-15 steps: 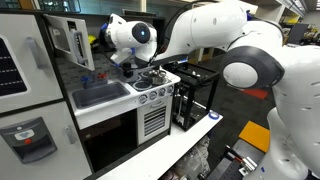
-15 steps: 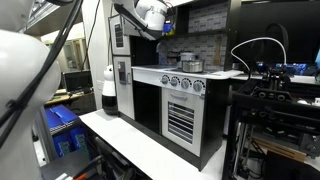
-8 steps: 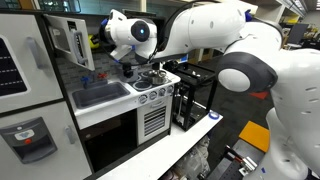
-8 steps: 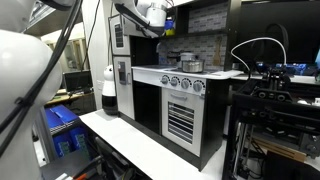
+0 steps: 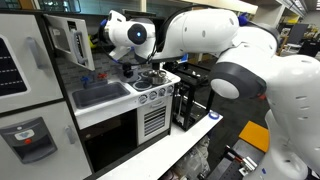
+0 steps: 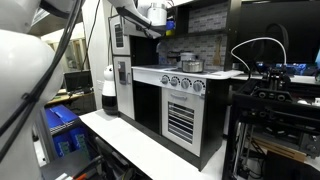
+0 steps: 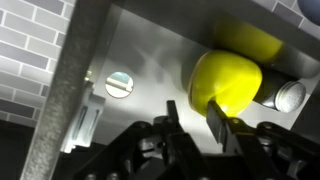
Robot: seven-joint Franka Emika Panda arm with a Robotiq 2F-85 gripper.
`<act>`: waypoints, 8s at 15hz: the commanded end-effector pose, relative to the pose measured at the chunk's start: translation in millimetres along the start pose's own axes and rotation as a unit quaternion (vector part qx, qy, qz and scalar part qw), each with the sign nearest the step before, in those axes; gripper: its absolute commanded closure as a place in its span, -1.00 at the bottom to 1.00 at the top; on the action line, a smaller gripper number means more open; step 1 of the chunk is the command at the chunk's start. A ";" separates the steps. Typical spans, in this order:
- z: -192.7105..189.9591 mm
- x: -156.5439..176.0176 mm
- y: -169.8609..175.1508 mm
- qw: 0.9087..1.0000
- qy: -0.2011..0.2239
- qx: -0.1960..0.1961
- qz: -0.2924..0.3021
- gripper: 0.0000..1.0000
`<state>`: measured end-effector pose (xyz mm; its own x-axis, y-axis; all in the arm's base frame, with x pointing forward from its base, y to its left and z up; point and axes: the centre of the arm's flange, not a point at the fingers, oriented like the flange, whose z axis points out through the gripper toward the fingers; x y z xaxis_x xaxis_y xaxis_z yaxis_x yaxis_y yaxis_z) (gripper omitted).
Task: Open the oven door and remove the yellow object.
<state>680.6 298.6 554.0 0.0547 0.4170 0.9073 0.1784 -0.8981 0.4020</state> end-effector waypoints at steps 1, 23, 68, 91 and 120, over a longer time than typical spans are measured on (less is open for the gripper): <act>1.9 -11.3 -6.6 1.000 0.009 -0.011 -0.003 -0.37; 36.3 -28.3 -11.6 1.000 0.002 0.010 0.014 -0.04; -7.8 -15.3 -6.4 0.995 -0.033 0.068 -0.060 -1.00; -55.7 28.6 23.3 0.994 0.008 0.076 -0.078 -1.00; 5.2 -8.8 18.3 0.941 0.037 0.099 -0.322 -1.00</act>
<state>666.2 282.9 544.0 -0.1750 0.8161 0.5507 0.3409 -0.4745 0.8116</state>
